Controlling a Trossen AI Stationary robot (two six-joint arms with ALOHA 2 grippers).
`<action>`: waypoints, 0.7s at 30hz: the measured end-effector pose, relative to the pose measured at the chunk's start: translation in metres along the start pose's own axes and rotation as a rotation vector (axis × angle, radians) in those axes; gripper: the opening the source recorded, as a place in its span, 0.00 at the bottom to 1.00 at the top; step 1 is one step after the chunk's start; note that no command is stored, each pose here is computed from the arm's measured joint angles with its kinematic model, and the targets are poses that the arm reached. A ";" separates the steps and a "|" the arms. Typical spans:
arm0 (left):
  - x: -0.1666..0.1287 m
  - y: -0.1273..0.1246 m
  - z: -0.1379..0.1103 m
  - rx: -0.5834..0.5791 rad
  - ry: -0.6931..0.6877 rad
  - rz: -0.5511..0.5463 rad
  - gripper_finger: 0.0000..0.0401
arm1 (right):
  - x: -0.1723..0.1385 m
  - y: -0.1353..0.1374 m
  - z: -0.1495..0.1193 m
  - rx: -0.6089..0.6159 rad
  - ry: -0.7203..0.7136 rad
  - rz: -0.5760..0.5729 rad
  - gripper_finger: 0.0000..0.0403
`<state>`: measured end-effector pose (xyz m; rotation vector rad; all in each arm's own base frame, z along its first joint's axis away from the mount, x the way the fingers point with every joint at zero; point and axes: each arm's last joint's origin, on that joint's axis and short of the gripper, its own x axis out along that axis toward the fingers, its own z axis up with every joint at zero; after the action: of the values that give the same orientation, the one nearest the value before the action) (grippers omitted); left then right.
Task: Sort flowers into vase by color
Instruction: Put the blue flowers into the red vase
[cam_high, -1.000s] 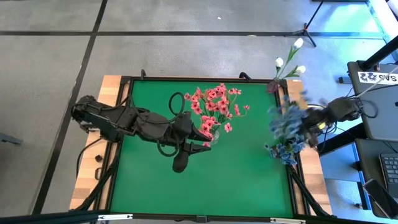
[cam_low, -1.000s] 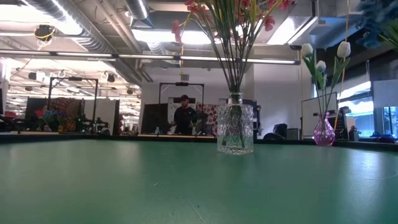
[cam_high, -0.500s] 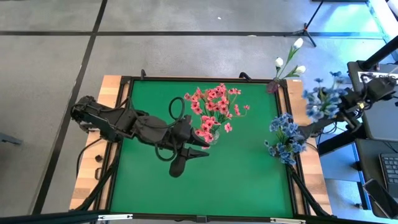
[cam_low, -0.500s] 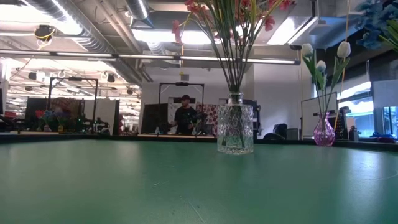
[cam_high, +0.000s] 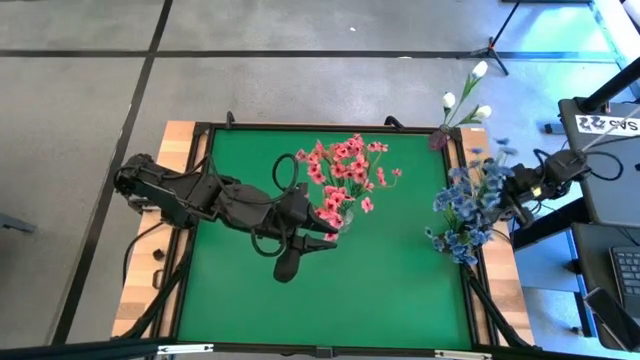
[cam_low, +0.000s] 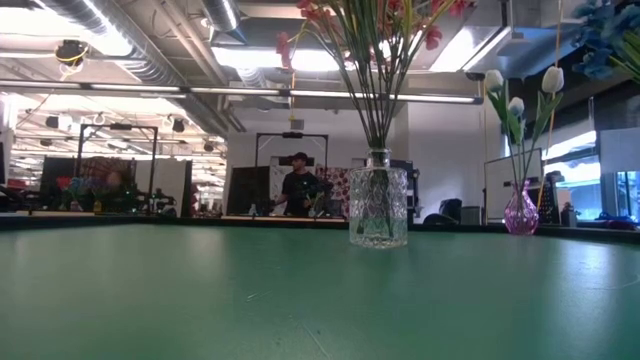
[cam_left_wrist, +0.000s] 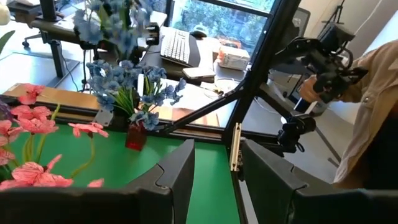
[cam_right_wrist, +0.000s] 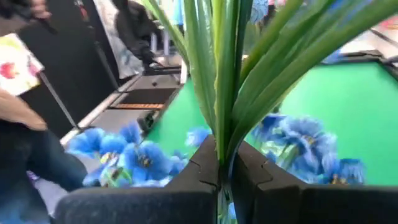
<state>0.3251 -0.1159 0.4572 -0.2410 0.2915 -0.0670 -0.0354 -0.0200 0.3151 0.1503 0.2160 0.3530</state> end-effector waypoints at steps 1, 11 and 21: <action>0.000 0.001 0.000 0.000 0.003 0.004 0.33 | 0.003 0.001 0.000 -0.012 -0.008 0.021 0.03; 0.003 0.012 0.002 -0.015 0.007 0.034 0.33 | 0.030 0.001 -0.018 -0.086 0.083 0.070 0.03; 0.003 0.012 0.002 -0.015 0.011 0.040 0.33 | 0.035 0.000 -0.023 -0.136 0.111 0.052 0.04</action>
<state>0.3286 -0.1041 0.4550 -0.2494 0.3081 -0.0267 -0.0089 -0.0049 0.2864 0.0023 0.2972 0.4271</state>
